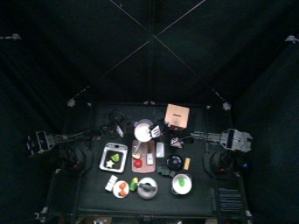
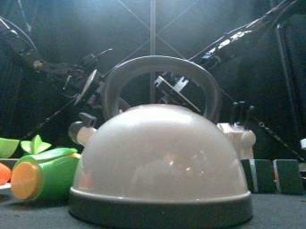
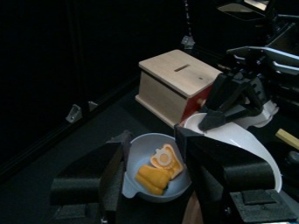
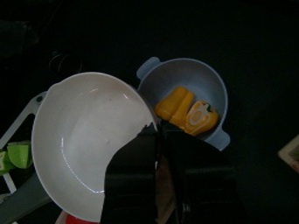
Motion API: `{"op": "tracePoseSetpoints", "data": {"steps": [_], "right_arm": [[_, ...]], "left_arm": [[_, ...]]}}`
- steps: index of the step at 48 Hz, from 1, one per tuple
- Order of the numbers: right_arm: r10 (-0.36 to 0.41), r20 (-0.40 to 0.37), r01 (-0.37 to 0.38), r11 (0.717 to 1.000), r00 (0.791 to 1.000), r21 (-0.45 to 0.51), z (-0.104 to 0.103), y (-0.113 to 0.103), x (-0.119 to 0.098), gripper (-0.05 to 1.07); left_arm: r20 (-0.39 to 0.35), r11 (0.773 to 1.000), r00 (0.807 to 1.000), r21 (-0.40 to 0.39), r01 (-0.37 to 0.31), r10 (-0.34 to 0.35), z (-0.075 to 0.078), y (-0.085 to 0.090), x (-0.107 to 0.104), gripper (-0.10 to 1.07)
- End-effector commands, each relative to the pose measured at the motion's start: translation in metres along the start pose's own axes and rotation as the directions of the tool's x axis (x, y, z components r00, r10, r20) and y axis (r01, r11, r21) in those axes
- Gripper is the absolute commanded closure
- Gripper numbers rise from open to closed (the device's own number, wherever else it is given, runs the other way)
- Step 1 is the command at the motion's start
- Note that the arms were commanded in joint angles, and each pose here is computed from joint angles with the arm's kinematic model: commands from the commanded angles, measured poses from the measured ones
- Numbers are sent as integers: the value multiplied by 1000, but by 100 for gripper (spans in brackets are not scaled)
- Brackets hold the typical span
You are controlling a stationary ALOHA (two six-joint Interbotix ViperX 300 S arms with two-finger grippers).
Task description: Place pan on drawer
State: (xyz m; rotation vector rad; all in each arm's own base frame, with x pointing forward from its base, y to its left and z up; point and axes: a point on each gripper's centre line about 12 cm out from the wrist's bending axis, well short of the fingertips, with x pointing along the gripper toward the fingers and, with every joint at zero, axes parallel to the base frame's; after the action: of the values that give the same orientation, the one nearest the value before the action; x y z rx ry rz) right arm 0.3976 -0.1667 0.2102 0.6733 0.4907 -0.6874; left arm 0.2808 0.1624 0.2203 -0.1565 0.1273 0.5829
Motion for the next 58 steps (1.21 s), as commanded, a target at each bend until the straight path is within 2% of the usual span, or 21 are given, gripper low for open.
{"op": "tracePoseSetpoints", "data": {"steps": [1,17,30,43,50,58], "right_arm": [[32,47,-33,999,998,15,16,6,-15,62],[32,57,-34,999,998,23,18,1,-26,61],[23,106,-30,997,994,71,32,-15,-50,61],[-54,145,26,981,988,192,44,-59,-73,61],[-140,141,101,962,980,253,43,-93,-80,61],[-217,130,169,936,967,309,41,-116,-91,61]], "left_arm": [[34,1000,999,-2,1,-1,9,0,0,16],[25,1000,1000,-3,-3,3,6,1,-1,16],[16,1000,1000,-1,-2,2,4,1,-2,16],[18,1000,1000,-1,1,-1,5,0,-2,16],[17,1000,1000,-1,-2,2,5,1,-2,16],[17,1000,1000,-1,-2,2,5,1,-2,16]]}}
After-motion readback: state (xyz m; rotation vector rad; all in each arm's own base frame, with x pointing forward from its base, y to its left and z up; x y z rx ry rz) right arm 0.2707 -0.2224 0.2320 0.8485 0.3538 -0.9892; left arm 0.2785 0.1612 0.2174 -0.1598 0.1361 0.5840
